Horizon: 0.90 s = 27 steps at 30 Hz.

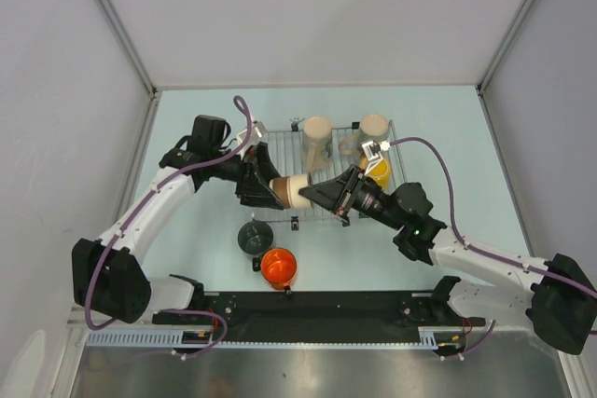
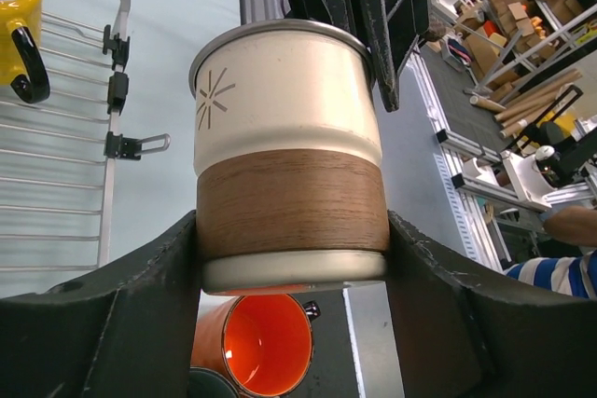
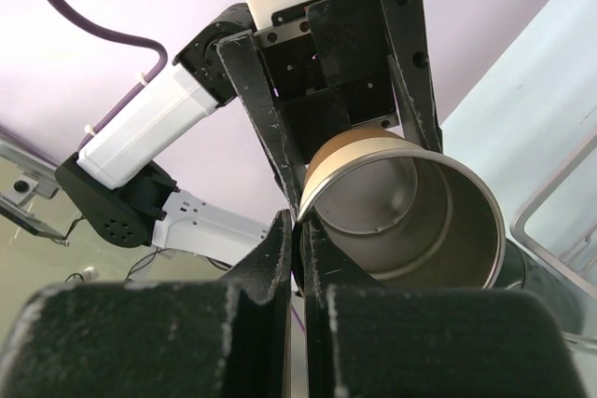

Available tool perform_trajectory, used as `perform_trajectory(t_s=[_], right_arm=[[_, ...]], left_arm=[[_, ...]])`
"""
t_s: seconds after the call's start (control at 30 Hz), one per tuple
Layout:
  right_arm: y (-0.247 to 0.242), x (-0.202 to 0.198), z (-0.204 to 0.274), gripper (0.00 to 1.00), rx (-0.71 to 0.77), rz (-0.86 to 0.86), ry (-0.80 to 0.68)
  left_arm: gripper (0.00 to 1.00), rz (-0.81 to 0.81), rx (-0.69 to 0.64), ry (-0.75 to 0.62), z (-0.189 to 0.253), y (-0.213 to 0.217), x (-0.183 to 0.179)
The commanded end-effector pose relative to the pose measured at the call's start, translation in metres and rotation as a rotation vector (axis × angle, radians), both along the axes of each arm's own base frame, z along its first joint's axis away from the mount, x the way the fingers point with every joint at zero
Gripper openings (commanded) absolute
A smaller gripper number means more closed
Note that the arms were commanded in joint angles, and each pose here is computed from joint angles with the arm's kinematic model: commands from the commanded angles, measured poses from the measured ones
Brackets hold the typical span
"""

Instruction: Load the cups into the dish rack

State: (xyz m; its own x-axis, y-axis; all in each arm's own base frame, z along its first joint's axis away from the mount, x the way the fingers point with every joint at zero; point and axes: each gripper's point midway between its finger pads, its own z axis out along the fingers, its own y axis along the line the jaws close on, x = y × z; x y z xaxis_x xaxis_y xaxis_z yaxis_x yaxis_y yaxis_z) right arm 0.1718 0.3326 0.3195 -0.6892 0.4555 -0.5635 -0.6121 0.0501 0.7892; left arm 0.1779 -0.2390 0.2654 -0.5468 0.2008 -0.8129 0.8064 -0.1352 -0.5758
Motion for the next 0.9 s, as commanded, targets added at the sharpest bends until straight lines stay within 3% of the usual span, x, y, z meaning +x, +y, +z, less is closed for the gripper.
perform_trajectory(t_s=[0.0, 0.37, 0.43, 0.57, 0.6, 0.7, 0.87], right_arm=[[-0.002, -0.001, -0.003, 0.0, 0.01, 0.006, 0.003], [-0.019, 0.008, -0.039, 0.02, -0.094, -0.084, 0.083], [-0.018, 0.011, -0.044, 0.17, -0.109, -0.087, 0.093], [-0.023, 0.014, -0.054, 0.36, -0.162, -0.113, 0.123], [-0.027, 0.014, -0.051, 0.48, -0.163, -0.123, 0.118], [-0.037, 0.017, -0.057, 0.62, -0.22, -0.177, 0.128], [-0.076, 0.018, -0.041, 0.66, -0.267, -0.327, 0.088]], left_arm=[[0.01, 0.02, -0.027, -0.141, 0.022, 0.0, 0.01], [0.01, 0.171, -0.008, -0.216, 0.038, 0.014, 0.026], [0.01, 0.2, 0.004, -0.236, 0.04, 0.014, 0.029], [0.01, 0.285, 0.071, -0.278, 0.035, 0.018, 0.045], [0.01, 0.318, 0.094, -0.29, 0.032, 0.02, 0.051], [0.01, 0.471, 0.211, -0.36, 0.019, 0.031, 0.084], [0.01, 0.717, 0.527, -0.469, -0.012, 0.062, 0.152]])
